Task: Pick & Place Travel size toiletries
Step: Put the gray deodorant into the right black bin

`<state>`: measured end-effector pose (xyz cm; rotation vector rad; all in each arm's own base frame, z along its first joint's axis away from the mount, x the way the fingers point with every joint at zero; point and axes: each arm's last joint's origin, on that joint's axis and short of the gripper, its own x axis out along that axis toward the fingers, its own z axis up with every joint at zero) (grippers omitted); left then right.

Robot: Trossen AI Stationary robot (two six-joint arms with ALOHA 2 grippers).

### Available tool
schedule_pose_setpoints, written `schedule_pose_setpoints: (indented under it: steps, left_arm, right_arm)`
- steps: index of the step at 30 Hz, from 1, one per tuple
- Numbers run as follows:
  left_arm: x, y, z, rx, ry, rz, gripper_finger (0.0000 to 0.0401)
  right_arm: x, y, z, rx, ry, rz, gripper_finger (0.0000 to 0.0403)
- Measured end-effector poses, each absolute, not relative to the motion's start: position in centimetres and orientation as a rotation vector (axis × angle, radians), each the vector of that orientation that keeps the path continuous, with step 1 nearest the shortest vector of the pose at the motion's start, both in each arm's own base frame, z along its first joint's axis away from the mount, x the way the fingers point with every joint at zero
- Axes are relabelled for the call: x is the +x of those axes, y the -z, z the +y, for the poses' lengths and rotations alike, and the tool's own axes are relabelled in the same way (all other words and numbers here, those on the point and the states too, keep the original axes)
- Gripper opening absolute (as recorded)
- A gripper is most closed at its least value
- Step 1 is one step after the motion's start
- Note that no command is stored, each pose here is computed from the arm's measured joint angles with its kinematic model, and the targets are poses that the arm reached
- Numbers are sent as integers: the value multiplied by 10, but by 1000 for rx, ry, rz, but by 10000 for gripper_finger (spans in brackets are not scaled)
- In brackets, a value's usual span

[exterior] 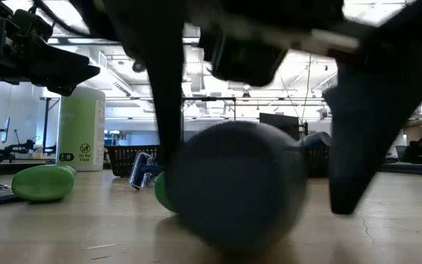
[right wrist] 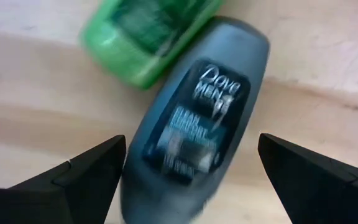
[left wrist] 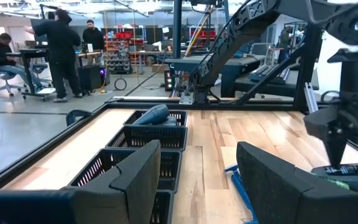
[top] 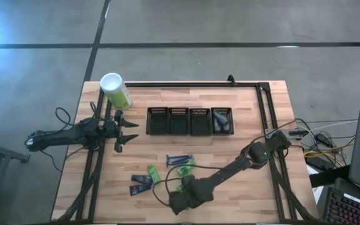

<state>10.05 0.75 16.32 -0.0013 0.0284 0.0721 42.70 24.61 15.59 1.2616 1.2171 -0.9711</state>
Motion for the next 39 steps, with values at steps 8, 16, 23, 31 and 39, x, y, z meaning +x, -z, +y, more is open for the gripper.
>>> schedule_pose_setpoints:
  steps: [8, 16, 23, 31, 39]
  left_arm:
    - [101, -163, 7, -1, -72, 28, 218]
    - [101, -163, 7, -1, -72, 28, 218]
    - [101, -163, 7, -1, -72, 28, 218]
    - [101, -163, 7, -1, -72, 28, 218]
    - [101, -163, 7, -1, -72, 28, 218]
  right_arm:
    - [424, -143, 242, 1227, 952, 1278, 274]
    - [421, -147, 241, 1185, 923, 1320, 203]
    - [404, -188, 230, 1110, 989, 1282, 203]
    - [360, -273, 170, 974, 1178, 1165, 203]
    - [307, -306, 60, 968, 1286, 1103, 203]
